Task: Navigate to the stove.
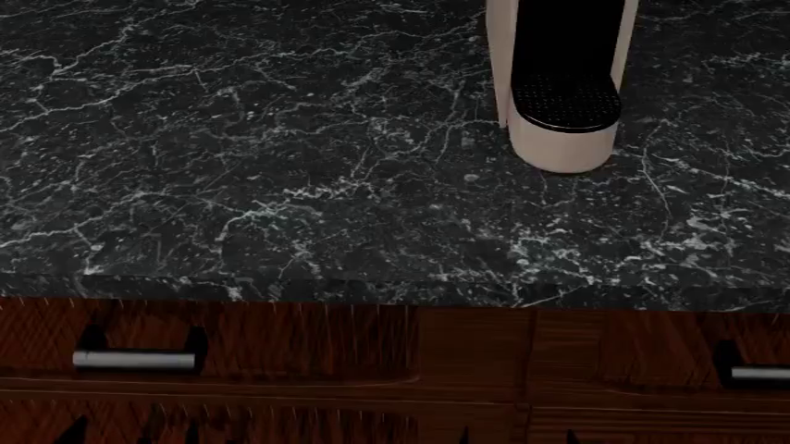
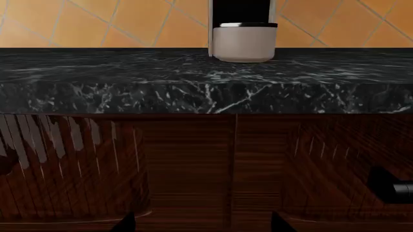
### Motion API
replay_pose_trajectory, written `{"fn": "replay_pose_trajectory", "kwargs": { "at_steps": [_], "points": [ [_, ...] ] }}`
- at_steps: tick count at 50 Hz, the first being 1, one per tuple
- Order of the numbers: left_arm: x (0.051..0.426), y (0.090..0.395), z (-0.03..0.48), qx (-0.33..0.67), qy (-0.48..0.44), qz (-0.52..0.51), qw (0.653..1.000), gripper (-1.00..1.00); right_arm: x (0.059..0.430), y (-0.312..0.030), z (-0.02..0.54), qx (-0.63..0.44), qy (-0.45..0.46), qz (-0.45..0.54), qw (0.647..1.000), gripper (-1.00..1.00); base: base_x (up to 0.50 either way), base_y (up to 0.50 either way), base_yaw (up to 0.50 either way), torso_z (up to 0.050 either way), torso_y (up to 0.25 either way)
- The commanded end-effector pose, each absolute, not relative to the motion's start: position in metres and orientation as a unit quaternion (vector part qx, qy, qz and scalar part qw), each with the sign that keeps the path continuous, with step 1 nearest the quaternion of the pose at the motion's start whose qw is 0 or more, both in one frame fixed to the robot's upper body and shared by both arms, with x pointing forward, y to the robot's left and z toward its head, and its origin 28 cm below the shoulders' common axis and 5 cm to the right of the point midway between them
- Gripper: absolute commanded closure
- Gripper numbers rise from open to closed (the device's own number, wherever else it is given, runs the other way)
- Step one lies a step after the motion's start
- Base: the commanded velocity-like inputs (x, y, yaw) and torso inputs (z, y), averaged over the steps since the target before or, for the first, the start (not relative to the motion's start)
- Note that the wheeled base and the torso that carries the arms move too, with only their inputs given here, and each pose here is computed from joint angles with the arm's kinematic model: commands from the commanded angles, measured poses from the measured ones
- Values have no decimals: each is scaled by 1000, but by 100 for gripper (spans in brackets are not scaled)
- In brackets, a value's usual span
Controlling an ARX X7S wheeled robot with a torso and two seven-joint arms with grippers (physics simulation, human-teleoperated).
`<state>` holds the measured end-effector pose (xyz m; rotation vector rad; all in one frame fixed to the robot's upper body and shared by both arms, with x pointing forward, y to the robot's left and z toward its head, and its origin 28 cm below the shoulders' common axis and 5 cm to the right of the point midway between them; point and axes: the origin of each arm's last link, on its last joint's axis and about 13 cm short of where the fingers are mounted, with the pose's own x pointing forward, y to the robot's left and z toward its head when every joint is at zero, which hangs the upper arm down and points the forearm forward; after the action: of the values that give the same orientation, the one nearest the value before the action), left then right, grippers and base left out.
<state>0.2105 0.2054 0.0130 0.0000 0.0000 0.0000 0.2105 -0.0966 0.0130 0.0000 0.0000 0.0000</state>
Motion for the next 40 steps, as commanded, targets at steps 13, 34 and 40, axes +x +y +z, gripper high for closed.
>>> {"fn": "replay_pose_trajectory", "kwargs": {
  "at_steps": [13, 34, 40],
  "points": [
    [215, 208, 17, -8, -7, 16, 1000, -100, 211, -94, 19, -31, -12, 9, 999, -100, 0, 0, 0, 3, 0],
    [217, 209, 20, 7, -14, 35, 999, -100, 218, -91, 18, -59, -4, 12, 998, -100, 0, 0, 0, 50, 0],
    [215, 209, 20, 14, -15, 37, 999, -100, 216, -92, 19, -56, -6, 11, 998, -100, 0, 0, 0, 50, 0]
  ]
}}
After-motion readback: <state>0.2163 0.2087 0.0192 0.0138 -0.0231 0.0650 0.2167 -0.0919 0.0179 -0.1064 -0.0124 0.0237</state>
